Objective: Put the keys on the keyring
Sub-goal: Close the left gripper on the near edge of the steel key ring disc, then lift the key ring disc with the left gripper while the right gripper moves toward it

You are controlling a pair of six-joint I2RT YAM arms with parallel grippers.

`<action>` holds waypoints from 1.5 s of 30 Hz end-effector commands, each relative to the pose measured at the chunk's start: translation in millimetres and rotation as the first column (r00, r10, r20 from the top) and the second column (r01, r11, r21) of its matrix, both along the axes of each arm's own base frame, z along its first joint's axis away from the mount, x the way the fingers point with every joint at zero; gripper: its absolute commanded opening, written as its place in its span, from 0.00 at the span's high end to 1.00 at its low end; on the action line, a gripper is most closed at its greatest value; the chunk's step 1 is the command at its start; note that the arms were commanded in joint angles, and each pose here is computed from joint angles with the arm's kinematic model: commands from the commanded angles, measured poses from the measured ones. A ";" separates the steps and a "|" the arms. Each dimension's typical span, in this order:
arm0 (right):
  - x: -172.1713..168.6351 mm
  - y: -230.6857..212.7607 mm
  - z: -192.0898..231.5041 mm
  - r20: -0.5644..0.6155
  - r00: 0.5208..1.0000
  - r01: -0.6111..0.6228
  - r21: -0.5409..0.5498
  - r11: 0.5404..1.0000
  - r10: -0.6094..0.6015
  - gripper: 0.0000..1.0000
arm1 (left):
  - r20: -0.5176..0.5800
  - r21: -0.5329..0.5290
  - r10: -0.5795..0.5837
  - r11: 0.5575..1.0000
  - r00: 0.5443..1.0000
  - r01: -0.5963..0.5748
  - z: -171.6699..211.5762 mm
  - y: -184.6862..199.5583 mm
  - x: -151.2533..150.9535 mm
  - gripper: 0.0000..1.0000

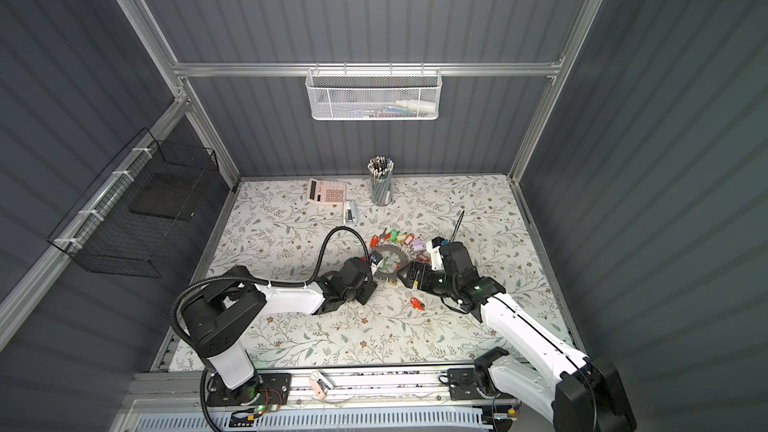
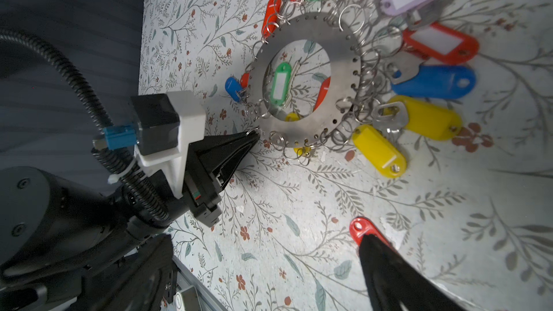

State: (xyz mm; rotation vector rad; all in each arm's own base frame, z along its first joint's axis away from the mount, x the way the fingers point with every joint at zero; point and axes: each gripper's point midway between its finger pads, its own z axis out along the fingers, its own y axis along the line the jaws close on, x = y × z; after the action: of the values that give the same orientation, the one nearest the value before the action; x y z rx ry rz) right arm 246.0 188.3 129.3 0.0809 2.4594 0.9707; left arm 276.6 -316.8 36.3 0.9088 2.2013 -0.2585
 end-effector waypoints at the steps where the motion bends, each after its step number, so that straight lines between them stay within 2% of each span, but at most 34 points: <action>1: 16.3 2.4 15.6 0.085 0.996 0.001 -0.001 1.000 -0.001 0.01 | -0.016 -0.090 0.024 0.996 1.000 -0.025 34.0 6.2 -12.0 1.00; 12: 53.4 8.3 69.6 0.190 0.981 -0.051 0.054 0.997 0.040 0.01 | 0.136 -0.197 0.014 0.980 0.991 0.013 129.6 3.7 -4.9 1.00; 18: 58.7 -1.5 102.9 0.308 0.951 -0.063 0.111 0.992 0.026 0.01 | 0.191 -0.321 -0.026 0.943 0.981 0.087 181.6 -6.9 -12.1 1.00; 23: 57.4 -4.7 131.6 0.416 0.908 -0.114 0.165 0.980 0.036 0.01 | 0.299 -0.469 0.003 0.871 0.954 0.144 228.7 -7.8 -16.0 1.00; 28: 49.4 0.8 159.0 0.546 0.835 -0.193 0.179 0.965 0.066 0.01 | 0.422 -0.543 -0.026 0.793 0.906 0.276 265.3 -11.5 -28.5 1.00; 31: 45.9 8.4 169.1 0.576 0.811 -0.257 0.199 0.946 0.099 0.01 | 0.479 -0.580 -0.042 0.734 0.877 0.352 280.1 -12.9 -38.9 1.00; 36: 40.8 20.0 183.9 0.621 0.770 -0.358 0.226 0.906 0.149 0.08 | 0.540 -0.634 -0.042 0.637 0.841 0.439 290.3 -14.9 -51.6 1.00; 39: 42.2 24.3 185.7 0.626 0.761 -0.386 0.226 0.894 0.170 0.17 | 0.564 -0.644 -0.052 0.598 0.824 0.478 291.1 -18.8 -55.8 1.00; 42: 40.5 28.1 185.2 0.632 0.752 -0.415 0.232 0.880 0.188 0.26 | 0.555 -0.669 -0.065 0.559 0.829 0.491 292.2 -22.8 -50.6 1.00; 45: 34.0 30.6 189.1 0.661 0.725 -0.454 0.249 0.855 0.193 0.31 | 0.523 -0.736 -0.083 0.458 0.848 0.498 299.3 -18.2 -38.5 1.00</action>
State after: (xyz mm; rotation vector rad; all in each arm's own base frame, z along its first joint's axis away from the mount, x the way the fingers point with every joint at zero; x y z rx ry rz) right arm 291.3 213.8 302.5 -0.4127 1.7597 1.3326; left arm 238.4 -343.6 279.5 0.7262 1.3940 -0.9618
